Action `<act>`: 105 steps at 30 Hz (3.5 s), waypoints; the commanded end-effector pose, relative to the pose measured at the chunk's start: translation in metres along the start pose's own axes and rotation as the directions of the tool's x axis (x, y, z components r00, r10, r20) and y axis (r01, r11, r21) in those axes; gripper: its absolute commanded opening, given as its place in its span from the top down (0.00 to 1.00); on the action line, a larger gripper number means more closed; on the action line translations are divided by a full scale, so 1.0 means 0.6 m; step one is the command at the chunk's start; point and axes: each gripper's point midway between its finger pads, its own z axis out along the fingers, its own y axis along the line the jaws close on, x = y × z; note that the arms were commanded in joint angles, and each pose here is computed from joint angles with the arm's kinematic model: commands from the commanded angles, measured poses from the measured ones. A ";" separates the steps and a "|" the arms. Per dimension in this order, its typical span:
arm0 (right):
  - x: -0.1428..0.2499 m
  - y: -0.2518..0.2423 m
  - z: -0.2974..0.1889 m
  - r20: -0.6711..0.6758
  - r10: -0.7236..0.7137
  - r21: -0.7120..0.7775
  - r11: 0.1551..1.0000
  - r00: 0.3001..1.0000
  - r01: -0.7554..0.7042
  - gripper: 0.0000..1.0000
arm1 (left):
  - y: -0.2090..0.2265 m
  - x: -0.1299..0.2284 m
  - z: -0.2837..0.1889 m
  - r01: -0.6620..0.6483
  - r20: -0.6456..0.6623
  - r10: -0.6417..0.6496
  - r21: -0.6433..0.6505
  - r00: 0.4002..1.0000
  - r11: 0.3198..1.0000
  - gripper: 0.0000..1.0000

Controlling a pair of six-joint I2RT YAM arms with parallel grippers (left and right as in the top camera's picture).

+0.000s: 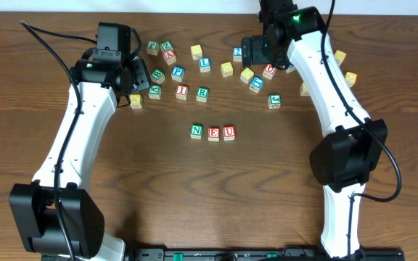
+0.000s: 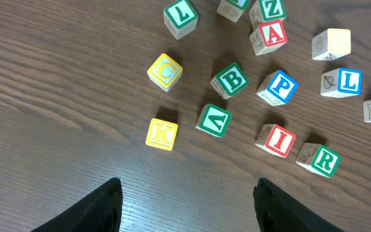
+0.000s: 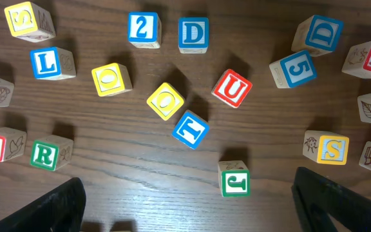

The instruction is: Spell out NEURIPS

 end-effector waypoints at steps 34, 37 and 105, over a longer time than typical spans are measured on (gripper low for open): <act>-0.002 0.012 0.006 0.011 -0.006 -0.014 1.000 1.000 0.006 0.04 | 0.003 -0.007 0.002 0.007 0.009 -0.007 -0.011 1.000 1.000 0.35; -0.001 0.015 0.006 0.009 -0.006 -0.021 1.000 1.000 0.007 0.04 | 0.002 -0.006 0.010 0.007 0.004 -0.007 -0.012 1.000 1.000 0.35; 0.136 0.250 0.244 -0.168 0.025 -0.124 0.991 0.985 -0.046 0.60 | 0.059 0.019 0.008 -0.030 -0.048 0.021 -0.190 0.999 0.981 0.35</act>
